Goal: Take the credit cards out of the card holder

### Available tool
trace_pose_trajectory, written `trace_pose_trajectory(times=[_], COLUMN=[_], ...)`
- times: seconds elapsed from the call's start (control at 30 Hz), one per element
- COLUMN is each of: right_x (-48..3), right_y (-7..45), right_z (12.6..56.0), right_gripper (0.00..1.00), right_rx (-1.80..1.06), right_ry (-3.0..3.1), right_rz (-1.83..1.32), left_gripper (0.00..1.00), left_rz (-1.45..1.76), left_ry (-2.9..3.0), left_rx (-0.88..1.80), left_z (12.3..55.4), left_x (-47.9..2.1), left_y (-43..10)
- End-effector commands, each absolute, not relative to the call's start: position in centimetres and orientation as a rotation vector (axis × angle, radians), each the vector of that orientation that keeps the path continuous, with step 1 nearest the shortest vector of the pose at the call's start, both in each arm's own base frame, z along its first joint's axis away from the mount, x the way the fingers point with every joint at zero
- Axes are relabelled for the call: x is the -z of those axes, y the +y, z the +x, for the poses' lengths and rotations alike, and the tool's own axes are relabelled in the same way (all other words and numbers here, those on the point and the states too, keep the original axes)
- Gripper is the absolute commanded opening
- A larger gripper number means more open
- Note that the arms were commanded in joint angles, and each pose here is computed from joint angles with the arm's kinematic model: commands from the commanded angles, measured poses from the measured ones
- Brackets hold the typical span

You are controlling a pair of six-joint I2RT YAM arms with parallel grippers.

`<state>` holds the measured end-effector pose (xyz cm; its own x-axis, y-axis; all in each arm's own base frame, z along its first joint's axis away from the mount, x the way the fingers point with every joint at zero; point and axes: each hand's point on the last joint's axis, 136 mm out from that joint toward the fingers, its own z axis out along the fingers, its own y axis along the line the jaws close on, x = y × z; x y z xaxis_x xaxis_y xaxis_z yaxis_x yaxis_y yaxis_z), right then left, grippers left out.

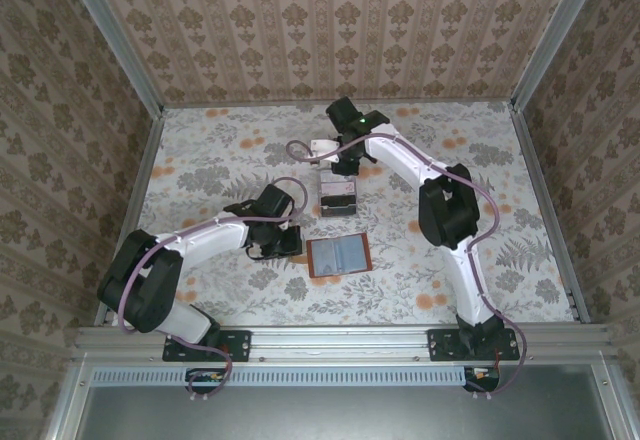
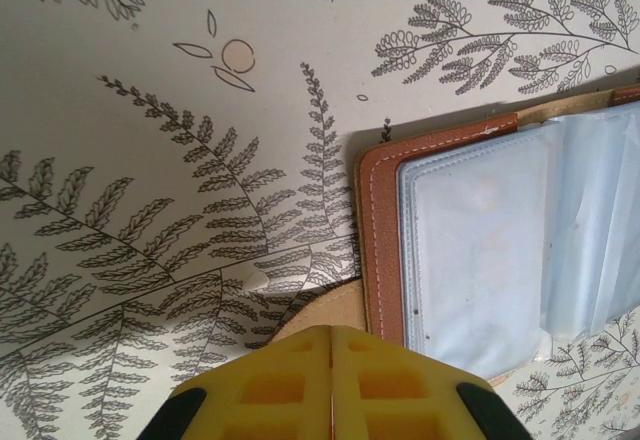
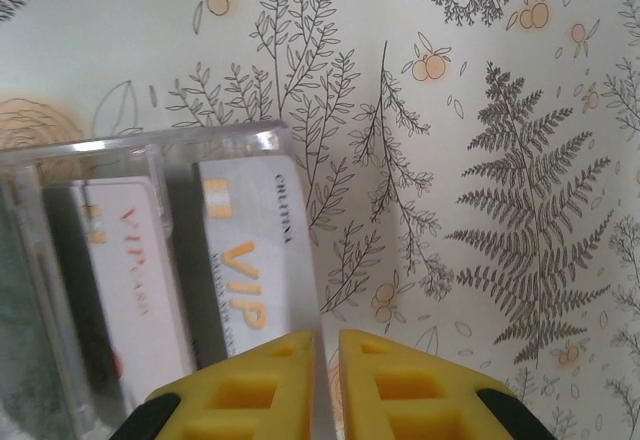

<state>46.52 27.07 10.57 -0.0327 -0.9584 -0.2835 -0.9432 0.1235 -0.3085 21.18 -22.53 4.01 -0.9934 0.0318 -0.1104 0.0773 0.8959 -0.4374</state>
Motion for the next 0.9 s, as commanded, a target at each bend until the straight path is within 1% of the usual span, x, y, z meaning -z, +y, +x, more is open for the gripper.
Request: trace_pose_trajectory(times=[0.0,0.17,0.23,0.37,0.57,0.87], right_x=[-17.0,-20.4,-21.7,-22.5,-20.6,-15.6], right_y=[28.2,28.0,27.7,27.2,26.4,26.6], right_z=[45.8,44.7,44.1,42.1,37.3,29.5], right_gripper=[0.18,0.24,0.27,0.28,0.26,0.25], right_rx=[-0.007,-0.107,-0.173,-0.322,-0.523,-0.746], right_ry=[1.926,2.007,2.045,2.134,2.326,2.607], right_rz=[-1.681,-1.382,-1.203,-0.906,-0.575,-0.296], left_gripper=[0.08,0.07,0.07,0.06,0.06,0.05], left_rz=[0.097,0.134,0.142,0.164,0.184,0.178], left_ry=[2.96,2.957,2.962,2.964,2.97,2.998], left_rx=[0.714,0.768,0.77,0.793,0.817,0.805], left_z=[21.5,21.7,21.6,21.4,20.5,19.1], left_x=[-4.2,-3.9,-3.7,-3.3,-2.8,-1.3], left_y=[-23.4,-24.5,-24.7,-25.1,-25.4,-25.3])
